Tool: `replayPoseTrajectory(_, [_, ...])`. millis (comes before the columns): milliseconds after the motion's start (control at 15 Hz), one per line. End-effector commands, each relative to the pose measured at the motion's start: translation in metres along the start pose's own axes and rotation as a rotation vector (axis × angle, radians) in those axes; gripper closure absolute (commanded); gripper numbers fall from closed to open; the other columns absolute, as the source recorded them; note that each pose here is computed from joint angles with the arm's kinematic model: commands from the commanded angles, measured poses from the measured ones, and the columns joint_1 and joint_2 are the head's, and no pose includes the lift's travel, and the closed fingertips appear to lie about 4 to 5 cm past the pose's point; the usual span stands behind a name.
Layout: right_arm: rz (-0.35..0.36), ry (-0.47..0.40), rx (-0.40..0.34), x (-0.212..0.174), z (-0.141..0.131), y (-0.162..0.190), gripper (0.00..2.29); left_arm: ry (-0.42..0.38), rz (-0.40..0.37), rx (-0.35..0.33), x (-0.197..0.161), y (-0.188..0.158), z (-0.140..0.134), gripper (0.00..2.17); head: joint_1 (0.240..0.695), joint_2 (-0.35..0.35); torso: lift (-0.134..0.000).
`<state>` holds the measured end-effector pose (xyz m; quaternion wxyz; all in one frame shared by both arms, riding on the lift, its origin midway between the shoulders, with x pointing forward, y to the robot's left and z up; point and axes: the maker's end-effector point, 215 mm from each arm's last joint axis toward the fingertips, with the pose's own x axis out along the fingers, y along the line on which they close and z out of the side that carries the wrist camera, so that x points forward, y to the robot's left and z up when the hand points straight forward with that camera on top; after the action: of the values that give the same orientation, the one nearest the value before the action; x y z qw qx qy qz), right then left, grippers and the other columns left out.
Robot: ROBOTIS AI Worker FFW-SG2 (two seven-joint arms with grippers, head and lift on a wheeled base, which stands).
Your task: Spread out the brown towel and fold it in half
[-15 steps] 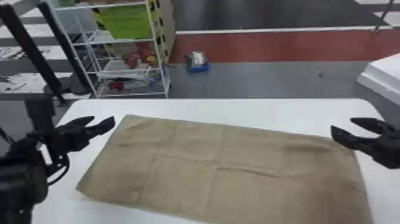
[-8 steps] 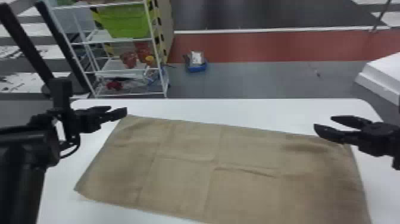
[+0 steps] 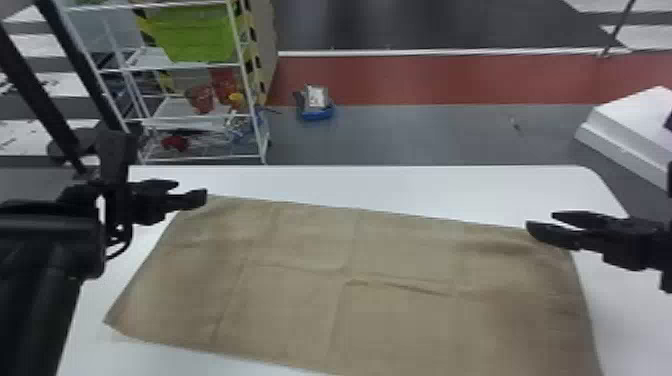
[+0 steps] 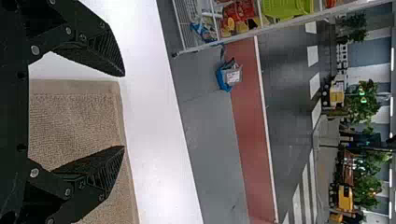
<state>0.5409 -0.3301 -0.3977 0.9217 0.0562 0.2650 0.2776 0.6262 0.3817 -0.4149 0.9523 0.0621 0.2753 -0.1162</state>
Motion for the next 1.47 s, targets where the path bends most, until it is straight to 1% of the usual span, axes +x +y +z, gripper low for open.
replayPoseTrajectory(0, [0.010,0.004,0.021,-0.004,-0.003,0.001,0.29,0.010,0.010,0.060,0.011,-0.003,-0.002,0.41,0.695,0.048,-0.124])
replayPoseTrajectory(133, [0.006,0.004,0.028,-0.009,-0.005,-0.001,0.29,0.014,0.004,0.080,0.020,-0.007,-0.004,0.41,0.695,0.047,-0.124])
replayPoseTrajectory(467, [-0.007,-0.003,0.013,-0.021,-0.004,0.000,0.29,0.038,0.005,0.051,0.028,0.011,-0.002,0.41,0.695,0.037,-0.124])
replayPoseTrajectory(600, [-0.013,-0.009,0.001,-0.025,0.000,0.001,0.29,0.055,-0.010,0.034,0.028,0.018,-0.004,0.44,0.695,0.040,-0.124])
replayPoseTrajectory(667, [-0.013,-0.008,0.000,-0.026,0.000,0.002,0.29,0.059,-0.021,0.030,0.028,0.019,-0.004,0.52,0.695,0.042,-0.124])
replayPoseTrajectory(733, [-0.013,-0.009,-0.001,-0.026,0.001,0.002,0.29,0.073,-0.026,0.025,0.027,0.019,-0.007,0.52,0.695,0.043,-0.124])
replayPoseTrajectory(800, [-0.013,-0.009,-0.001,-0.026,0.001,0.002,0.29,0.083,-0.047,0.023,0.028,0.013,-0.010,0.52,0.695,0.045,-0.124])
replayPoseTrajectory(867, [-0.013,-0.010,-0.002,-0.026,0.001,0.002,0.29,0.089,-0.046,0.021,0.027,0.014,-0.011,0.52,0.695,0.046,-0.124])
replayPoseTrajectory(933, [-0.012,-0.012,-0.004,-0.026,0.002,0.003,0.29,0.098,-0.058,0.030,0.028,0.009,-0.013,0.52,0.695,0.046,-0.124])
replayPoseTrajectory(1133, [-0.009,-0.015,-0.013,-0.028,0.004,0.005,0.29,0.126,-0.052,0.040,0.029,0.011,-0.026,0.52,0.695,0.044,-0.124])
replayPoseTrajectory(1400, [-0.015,-0.015,-0.020,-0.031,0.005,0.003,0.29,0.132,-0.041,0.051,0.033,0.016,-0.029,0.52,0.695,0.048,-0.124])
